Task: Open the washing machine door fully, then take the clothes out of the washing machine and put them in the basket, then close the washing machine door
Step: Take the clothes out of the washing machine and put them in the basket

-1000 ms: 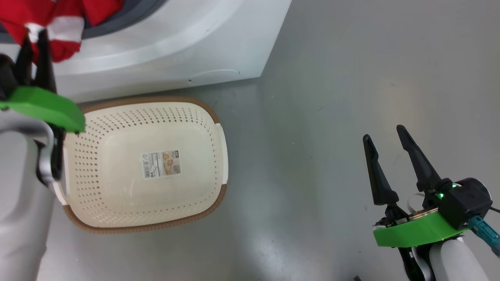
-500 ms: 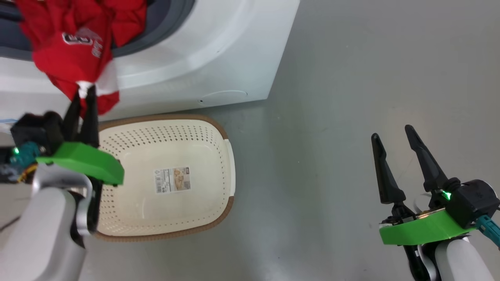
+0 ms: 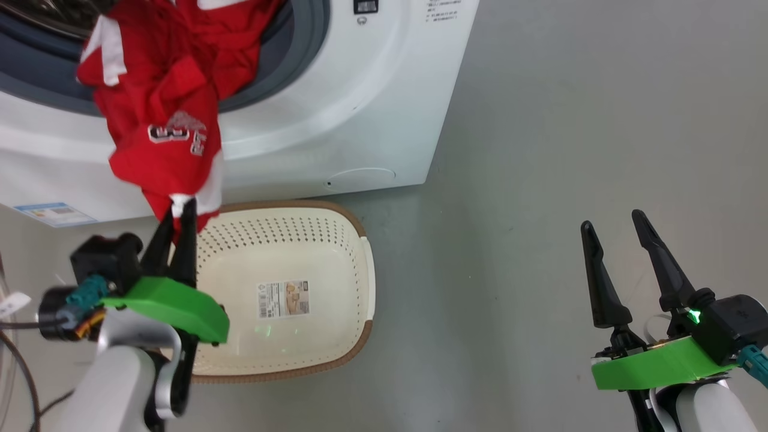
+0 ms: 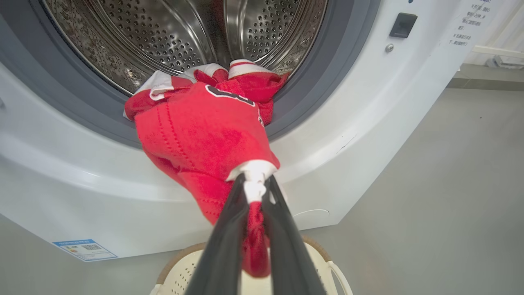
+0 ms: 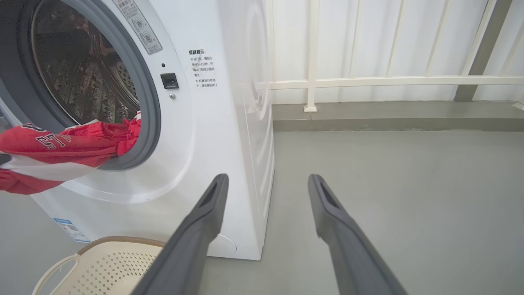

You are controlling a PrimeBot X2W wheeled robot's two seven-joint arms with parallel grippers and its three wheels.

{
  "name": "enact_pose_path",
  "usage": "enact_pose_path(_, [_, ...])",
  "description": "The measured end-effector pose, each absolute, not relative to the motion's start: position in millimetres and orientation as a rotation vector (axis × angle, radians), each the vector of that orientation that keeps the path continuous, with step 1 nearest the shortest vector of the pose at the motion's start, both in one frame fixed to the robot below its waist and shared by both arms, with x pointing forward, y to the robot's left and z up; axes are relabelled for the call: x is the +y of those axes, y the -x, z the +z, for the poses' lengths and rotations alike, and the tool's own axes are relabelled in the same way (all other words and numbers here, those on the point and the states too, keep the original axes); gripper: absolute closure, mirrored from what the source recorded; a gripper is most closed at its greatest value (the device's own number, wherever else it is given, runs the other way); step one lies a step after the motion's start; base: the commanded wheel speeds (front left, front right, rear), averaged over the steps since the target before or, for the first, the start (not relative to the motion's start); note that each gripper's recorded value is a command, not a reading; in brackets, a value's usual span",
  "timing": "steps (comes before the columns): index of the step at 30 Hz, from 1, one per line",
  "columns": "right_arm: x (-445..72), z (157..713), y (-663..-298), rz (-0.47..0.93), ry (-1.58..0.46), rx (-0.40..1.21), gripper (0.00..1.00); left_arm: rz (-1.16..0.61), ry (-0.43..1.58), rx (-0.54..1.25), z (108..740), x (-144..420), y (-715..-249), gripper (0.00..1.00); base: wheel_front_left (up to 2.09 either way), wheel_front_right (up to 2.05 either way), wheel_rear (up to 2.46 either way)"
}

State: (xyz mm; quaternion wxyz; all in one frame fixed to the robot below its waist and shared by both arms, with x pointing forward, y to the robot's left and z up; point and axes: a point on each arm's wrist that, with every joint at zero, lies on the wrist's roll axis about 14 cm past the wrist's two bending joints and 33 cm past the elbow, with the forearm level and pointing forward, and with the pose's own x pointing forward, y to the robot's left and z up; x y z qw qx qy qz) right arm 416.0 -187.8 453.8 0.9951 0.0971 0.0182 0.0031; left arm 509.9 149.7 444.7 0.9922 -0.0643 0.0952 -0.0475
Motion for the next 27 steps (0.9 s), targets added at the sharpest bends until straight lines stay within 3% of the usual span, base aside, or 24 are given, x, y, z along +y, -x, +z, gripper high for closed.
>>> enact_pose_path(19, [-193.5, 453.7, -409.1, -0.011, -0.188, 0.041, 0.00, -0.117, 0.188, 0.521, 344.2, 119.5, -453.4, 1.00, 0.00, 0.00, 0.00])
enact_pose_path(27, [-194.3, 438.8, -412.9, -0.017, -0.187, 0.078, 0.00, -0.133, 0.207, 0.607, 308.6, 109.1, -455.9, 1.00, 0.00, 0.00, 0.00])
